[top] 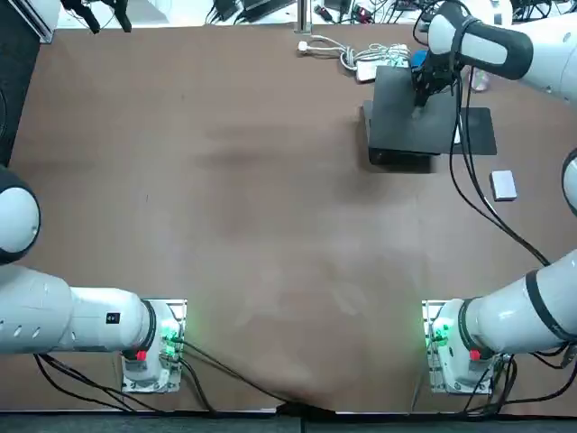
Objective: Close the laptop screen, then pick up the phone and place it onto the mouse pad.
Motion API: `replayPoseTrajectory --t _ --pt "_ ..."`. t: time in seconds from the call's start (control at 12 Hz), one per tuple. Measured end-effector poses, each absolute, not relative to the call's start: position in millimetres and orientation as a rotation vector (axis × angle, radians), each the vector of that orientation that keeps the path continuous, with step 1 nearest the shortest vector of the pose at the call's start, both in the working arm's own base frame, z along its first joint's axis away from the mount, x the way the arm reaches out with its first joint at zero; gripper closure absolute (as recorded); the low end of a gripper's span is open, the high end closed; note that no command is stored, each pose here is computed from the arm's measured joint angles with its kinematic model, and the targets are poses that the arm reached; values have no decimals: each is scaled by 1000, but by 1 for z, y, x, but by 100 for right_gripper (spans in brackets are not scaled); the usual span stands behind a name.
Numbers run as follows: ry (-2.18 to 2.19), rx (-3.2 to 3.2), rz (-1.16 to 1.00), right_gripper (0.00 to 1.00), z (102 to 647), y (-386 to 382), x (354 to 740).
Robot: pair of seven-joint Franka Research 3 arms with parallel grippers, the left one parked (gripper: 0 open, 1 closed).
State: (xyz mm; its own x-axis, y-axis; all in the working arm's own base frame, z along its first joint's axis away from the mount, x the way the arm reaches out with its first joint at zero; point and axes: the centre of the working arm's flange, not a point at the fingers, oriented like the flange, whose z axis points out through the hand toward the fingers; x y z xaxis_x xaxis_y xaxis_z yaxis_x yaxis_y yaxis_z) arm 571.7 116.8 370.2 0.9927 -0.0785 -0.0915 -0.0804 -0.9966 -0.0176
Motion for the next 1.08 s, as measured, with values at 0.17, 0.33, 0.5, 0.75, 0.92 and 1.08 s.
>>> replayPoseTrajectory --t 0.17,0.33,0.5,0.75,0.92,1.08 --pt "129 -3113 142 97 359 116 575" --pt "137 -3111 136 97 347 114 579" --pt "147 -3110 139 97 333 112 583" --pt "154 -3111 170 97 315 110 588" --pt "163 -3113 211 97 295 108 592" --pt "167 -3114 233 97 286 107 593"
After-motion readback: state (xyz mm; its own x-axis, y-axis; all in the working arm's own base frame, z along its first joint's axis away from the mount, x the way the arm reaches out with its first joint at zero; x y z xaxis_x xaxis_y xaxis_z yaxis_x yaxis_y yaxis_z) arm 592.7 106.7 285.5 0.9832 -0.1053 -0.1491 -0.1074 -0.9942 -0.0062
